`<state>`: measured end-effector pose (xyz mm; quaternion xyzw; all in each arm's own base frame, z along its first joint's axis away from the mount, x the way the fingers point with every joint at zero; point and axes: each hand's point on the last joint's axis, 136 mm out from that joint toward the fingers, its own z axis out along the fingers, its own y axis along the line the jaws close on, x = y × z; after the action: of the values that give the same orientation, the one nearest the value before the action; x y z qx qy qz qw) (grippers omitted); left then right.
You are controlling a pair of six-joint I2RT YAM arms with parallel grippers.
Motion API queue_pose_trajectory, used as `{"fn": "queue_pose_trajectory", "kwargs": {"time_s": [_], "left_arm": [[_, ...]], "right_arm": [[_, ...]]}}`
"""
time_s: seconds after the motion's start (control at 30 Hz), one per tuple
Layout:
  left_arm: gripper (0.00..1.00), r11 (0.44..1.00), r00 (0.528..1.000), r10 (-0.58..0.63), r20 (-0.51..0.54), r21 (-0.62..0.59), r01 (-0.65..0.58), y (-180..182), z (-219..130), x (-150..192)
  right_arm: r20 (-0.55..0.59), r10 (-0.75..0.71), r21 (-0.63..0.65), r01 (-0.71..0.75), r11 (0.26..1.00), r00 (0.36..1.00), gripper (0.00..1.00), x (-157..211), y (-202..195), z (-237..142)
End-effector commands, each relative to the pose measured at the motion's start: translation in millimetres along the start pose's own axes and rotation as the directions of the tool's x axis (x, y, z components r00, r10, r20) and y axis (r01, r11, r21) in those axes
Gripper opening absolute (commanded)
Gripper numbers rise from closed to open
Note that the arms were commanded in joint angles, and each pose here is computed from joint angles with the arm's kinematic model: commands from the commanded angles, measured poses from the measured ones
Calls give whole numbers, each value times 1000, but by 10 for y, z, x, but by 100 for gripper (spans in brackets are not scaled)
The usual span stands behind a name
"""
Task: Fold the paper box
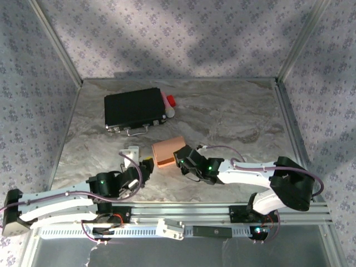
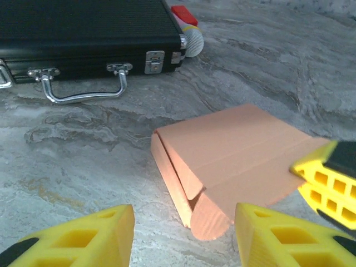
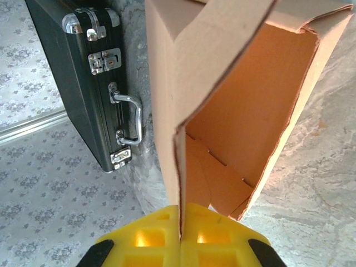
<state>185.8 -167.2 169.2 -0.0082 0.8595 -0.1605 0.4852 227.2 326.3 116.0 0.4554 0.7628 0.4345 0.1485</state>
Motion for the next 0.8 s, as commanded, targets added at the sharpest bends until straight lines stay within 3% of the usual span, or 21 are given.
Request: {"fn": "queue_pose_trajectory", "kwargs": {"time_s": [0.0,0.17,0.53,0.77], "left_arm": [[53,997,991,-76,-110,27,79,-7,31,49],[54,984,960,-154,-236,48,170,-29,249,160],[57,970,908,-207,-364,47,240,-84,738,432],[50,973,896,-206,-394,17,232,-12,938,588]], "right_arm": [[25,-48,85,46,995,999,4,-128,-300,48],[7,-74,125,72,990,997,6,-144,-411,99],[-26,-81,187,84,979,996,11,-141,-659,178],[-18,-101,191,103,976,995,31,-171,-635,105]]}}
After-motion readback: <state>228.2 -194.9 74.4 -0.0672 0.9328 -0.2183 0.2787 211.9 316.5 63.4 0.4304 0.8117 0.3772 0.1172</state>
